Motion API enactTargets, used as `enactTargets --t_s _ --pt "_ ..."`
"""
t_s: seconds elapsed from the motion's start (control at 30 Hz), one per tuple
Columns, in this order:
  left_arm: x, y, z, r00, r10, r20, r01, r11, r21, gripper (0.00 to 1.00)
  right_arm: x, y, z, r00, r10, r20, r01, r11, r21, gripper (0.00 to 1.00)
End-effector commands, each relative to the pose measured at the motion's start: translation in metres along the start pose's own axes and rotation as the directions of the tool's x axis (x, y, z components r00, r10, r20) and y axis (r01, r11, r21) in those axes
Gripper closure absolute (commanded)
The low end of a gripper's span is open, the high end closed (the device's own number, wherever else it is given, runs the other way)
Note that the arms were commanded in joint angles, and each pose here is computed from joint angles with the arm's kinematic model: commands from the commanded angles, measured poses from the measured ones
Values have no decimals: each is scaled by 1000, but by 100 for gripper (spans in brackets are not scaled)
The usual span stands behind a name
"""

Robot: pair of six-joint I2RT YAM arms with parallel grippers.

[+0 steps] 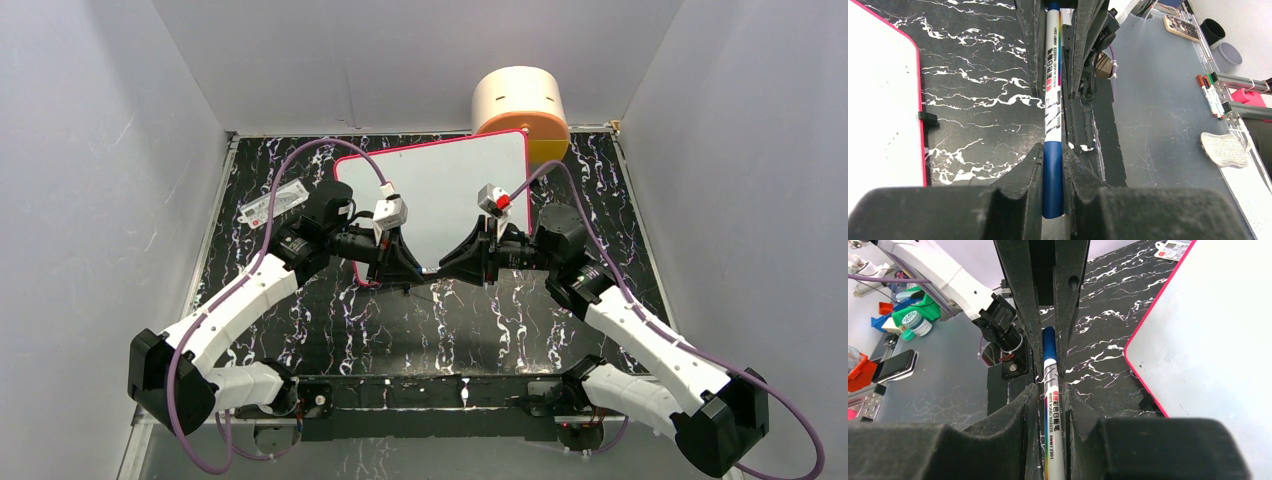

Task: Write a sentence on the whiteboard
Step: Open the whiteboard marker.

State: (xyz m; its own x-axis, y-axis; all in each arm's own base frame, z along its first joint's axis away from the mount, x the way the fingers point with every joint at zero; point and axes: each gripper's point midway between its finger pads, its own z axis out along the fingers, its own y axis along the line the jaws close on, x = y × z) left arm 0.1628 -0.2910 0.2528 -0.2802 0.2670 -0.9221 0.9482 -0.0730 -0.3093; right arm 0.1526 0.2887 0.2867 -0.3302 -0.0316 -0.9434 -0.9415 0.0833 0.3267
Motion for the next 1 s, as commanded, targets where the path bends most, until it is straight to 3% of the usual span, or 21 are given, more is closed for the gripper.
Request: enactTargets --t_s 0.0,0.23,0.53,0.97 --pt "-12 -2 -4 999 25 31 -26 1000 10 100 -8 10 1 999 -36 17 37 997 -63 68" --pt "-11 -1 -3 999 9 31 -10 1000 16 100 -6 10 2 999 -36 10 37 997 -75 72" --pt "-12 -1 -3 999 0 32 -1 1000 25 100 -6 9 2 999 -39 14 40 997 -72 100" --pt "-6 7 -19 1000 27 6 -27 998 -59 100 -12 12 -14 995 -95 22 95 995 -30 100"
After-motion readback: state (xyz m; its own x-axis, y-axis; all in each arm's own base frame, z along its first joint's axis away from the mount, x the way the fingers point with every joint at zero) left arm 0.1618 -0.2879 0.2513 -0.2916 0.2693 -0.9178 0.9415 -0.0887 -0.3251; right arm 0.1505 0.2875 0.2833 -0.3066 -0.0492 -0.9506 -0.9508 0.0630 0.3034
